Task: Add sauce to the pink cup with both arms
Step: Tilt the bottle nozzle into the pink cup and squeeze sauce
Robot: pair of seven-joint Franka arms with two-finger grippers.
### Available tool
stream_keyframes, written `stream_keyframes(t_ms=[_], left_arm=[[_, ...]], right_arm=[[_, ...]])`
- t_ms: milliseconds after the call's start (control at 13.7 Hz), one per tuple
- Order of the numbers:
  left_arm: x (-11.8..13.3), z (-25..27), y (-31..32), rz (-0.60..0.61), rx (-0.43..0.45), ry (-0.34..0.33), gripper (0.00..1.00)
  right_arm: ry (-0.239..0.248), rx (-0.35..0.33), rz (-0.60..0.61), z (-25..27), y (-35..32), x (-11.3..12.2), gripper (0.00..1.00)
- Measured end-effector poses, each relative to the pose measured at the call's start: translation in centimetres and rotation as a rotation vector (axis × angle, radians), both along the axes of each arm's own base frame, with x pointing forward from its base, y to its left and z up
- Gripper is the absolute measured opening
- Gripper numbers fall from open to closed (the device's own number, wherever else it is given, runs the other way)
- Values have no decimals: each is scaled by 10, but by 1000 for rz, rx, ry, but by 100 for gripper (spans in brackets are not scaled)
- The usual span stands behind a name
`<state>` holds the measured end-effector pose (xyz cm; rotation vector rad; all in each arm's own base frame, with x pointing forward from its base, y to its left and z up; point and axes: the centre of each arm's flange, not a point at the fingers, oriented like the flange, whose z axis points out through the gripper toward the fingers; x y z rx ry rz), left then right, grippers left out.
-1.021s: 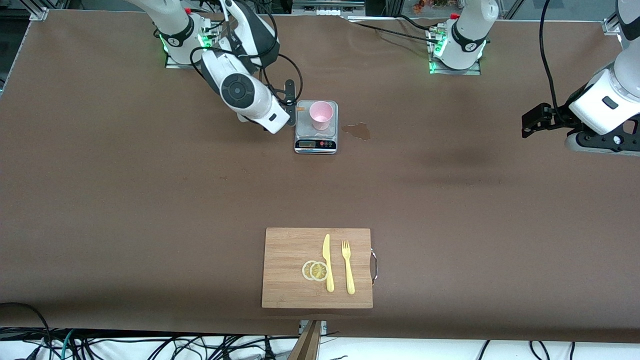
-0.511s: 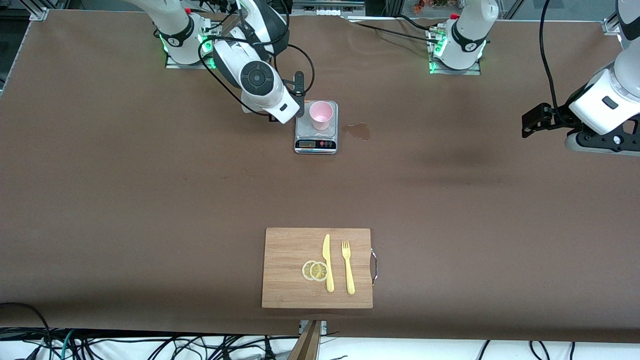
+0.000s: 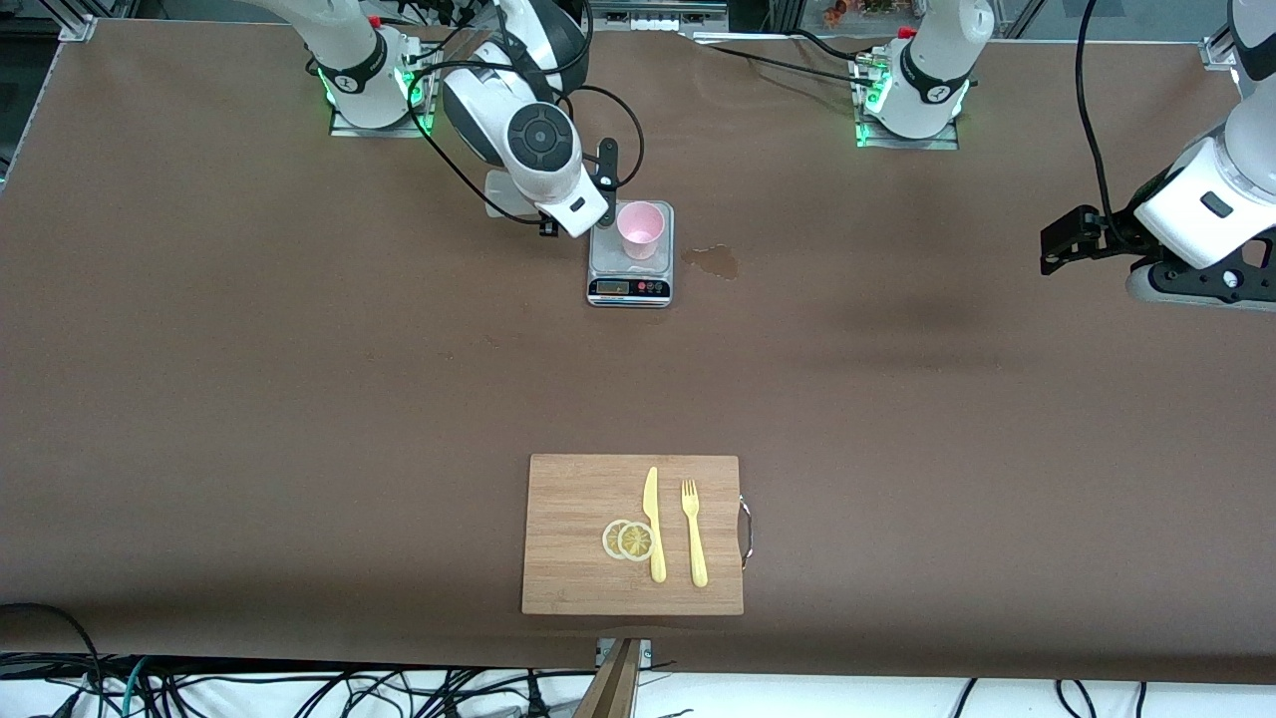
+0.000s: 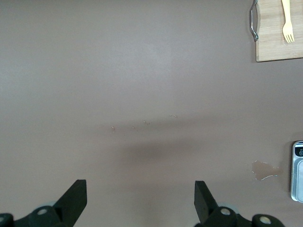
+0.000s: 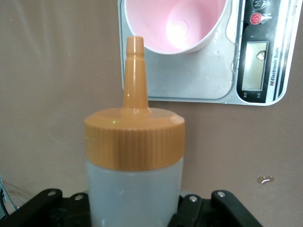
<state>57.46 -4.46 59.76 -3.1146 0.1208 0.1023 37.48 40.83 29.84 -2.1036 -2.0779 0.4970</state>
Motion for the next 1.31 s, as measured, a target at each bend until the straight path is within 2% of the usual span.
stream_keyframes(t_ms=[438,948,1313], left_arm=[[0,0,0,0,0,0,100],[0,0,0,0,0,0,100],[0,0,0,0,0,0,100]], right_arm=[[-31,-48,-12,-10,16,-5,20],[-60,-81,5,-5,26,7,20],[-85,-113,35,-4,33,4,20]])
